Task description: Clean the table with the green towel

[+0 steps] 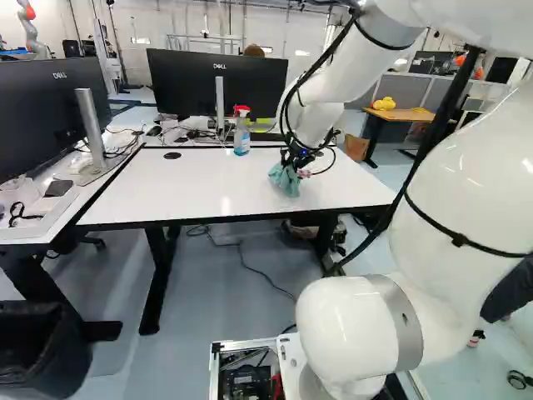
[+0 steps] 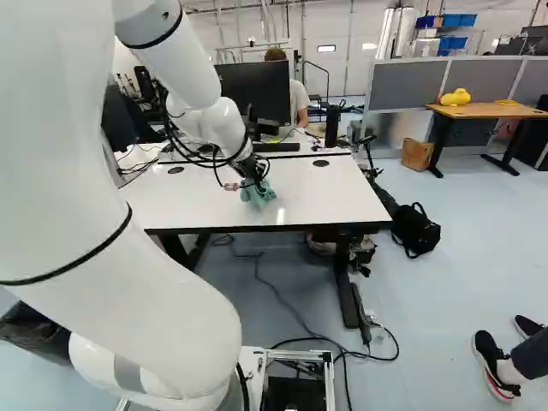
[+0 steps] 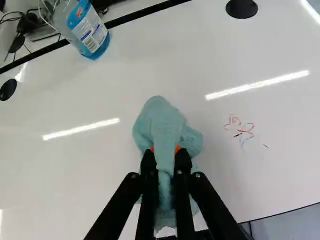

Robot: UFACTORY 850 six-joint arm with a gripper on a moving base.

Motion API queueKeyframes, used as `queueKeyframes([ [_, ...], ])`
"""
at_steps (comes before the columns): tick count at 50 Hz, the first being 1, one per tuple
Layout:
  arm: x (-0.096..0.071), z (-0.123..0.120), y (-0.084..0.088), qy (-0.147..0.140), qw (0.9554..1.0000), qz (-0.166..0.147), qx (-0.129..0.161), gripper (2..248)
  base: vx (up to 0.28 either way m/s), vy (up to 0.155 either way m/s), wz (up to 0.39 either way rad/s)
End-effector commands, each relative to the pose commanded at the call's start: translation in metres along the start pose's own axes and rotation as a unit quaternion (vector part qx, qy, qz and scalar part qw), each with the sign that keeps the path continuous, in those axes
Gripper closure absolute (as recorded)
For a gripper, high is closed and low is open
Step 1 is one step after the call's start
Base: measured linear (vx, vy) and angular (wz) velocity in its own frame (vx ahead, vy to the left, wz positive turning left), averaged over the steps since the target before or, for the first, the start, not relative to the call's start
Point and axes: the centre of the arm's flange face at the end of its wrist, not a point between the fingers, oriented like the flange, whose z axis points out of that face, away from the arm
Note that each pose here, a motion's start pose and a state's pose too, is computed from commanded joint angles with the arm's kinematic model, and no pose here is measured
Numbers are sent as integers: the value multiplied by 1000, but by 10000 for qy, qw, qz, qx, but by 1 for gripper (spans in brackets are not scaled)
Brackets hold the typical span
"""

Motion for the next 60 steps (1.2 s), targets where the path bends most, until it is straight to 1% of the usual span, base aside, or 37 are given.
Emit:
queueKeyframes([
  [29, 21, 6, 45, 78, 9987, 417, -295, 213, 0, 0, 0],
  [60, 42, 13, 94, 165, 9946, 836, -592, 213, 0, 0, 0],
])
